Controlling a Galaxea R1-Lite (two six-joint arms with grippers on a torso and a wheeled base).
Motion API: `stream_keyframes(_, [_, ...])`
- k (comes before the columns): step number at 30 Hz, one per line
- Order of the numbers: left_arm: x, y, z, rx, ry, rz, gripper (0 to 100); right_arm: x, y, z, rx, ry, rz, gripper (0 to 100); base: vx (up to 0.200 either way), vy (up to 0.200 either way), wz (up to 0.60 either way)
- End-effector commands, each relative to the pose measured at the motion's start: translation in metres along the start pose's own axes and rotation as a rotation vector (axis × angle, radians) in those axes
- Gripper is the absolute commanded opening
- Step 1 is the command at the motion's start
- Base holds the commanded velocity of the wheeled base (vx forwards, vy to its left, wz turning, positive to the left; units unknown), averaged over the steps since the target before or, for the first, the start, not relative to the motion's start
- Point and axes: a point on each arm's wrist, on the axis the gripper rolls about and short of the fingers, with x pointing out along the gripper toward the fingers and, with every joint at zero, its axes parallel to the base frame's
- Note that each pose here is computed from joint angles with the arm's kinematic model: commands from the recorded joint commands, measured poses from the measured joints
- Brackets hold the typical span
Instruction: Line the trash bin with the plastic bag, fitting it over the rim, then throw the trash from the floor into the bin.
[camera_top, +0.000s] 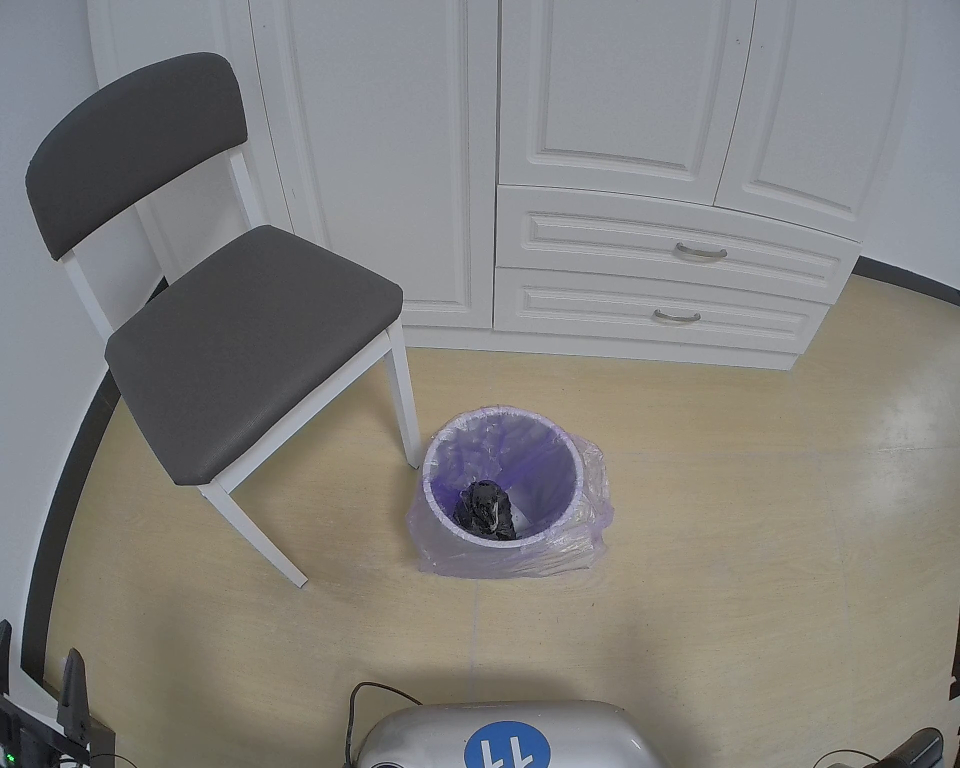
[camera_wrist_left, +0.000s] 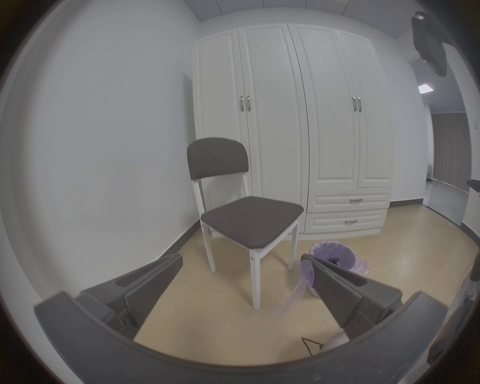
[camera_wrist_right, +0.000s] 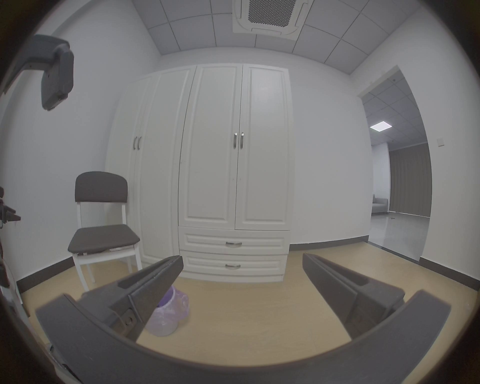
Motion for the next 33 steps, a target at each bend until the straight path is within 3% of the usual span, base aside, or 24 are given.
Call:
stream_keyframes(1, [0.002, -0.001, -0.013, -0.008, 0.020, 0.004, 100, -0.001, 0.001, -0.015, -0.013, 0.079, 0.002, 100, 0.000, 0.000, 0.00])
stream_keyframes(13, [0.002, 0.000, -0.013, -0.006, 0.024, 0.028, 100, -0.004, -0.001, -0.031, -0.041, 0.240, -0.110, 100, 0.000, 0.000, 0.00])
stream_keyframes(19, [0.002, 0.000, -0.013, -0.010, 0.024, 0.045, 100, -0.005, -0.001, -0.035, -0.042, 0.282, -0.100, 100, 0.000, 0.000, 0.00])
stream_keyframes(24, [0.002, 0.000, -0.013, -0.016, 0.026, 0.021, 100, -0.005, 0.001, -0.035, -0.040, 0.279, -0.030, 100, 0.000, 0.000, 0.00])
stream_keyframes(29, [0.002, -0.002, -0.015, -0.028, 0.045, -0.044, 100, -0.005, 0.004, -0.036, -0.021, 0.279, 0.124, 100, 0.000, 0.000, 0.00])
stream_keyframes(33, [0.002, -0.002, -0.015, -0.029, 0.045, -0.052, 100, -0.005, 0.005, -0.036, 0.002, 0.277, 0.164, 100, 0.000, 0.000, 0.00])
